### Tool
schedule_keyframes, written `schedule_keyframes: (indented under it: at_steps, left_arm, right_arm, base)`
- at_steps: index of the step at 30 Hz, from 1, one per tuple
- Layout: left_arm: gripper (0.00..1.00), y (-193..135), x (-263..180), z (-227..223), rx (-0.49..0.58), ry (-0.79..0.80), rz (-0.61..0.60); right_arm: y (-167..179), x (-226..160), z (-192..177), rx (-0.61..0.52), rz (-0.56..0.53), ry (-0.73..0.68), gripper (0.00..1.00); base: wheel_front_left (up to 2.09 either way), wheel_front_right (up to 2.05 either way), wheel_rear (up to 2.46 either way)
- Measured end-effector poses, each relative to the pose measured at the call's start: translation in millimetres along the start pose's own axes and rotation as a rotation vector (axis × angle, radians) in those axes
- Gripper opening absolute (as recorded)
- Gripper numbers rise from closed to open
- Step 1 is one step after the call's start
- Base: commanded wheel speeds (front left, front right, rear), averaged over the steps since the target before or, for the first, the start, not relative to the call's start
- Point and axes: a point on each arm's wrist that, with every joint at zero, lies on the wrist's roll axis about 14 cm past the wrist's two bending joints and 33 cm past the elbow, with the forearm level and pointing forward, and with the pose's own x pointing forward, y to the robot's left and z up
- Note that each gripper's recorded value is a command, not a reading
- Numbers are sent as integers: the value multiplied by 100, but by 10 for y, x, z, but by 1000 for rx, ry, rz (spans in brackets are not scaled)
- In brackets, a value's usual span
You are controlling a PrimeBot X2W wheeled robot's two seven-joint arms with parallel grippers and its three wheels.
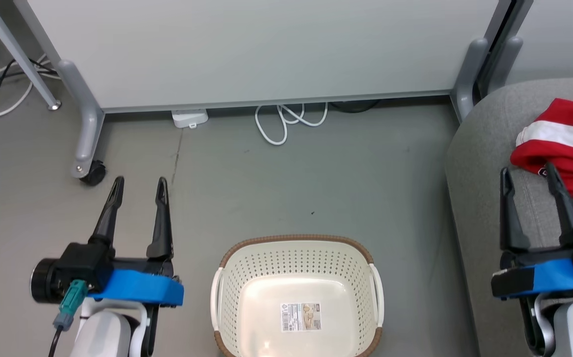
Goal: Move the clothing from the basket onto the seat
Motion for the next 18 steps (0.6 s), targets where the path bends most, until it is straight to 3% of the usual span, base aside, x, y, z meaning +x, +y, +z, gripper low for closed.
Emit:
schedule_keyframes:
  at_steps: [18]
  left_arm:
    - [100,5,-302,-123,-22,39,25]
  right_arm:
    - [29,-430,-64,33,-10,49,100]
  base:
    - [0,0,0]
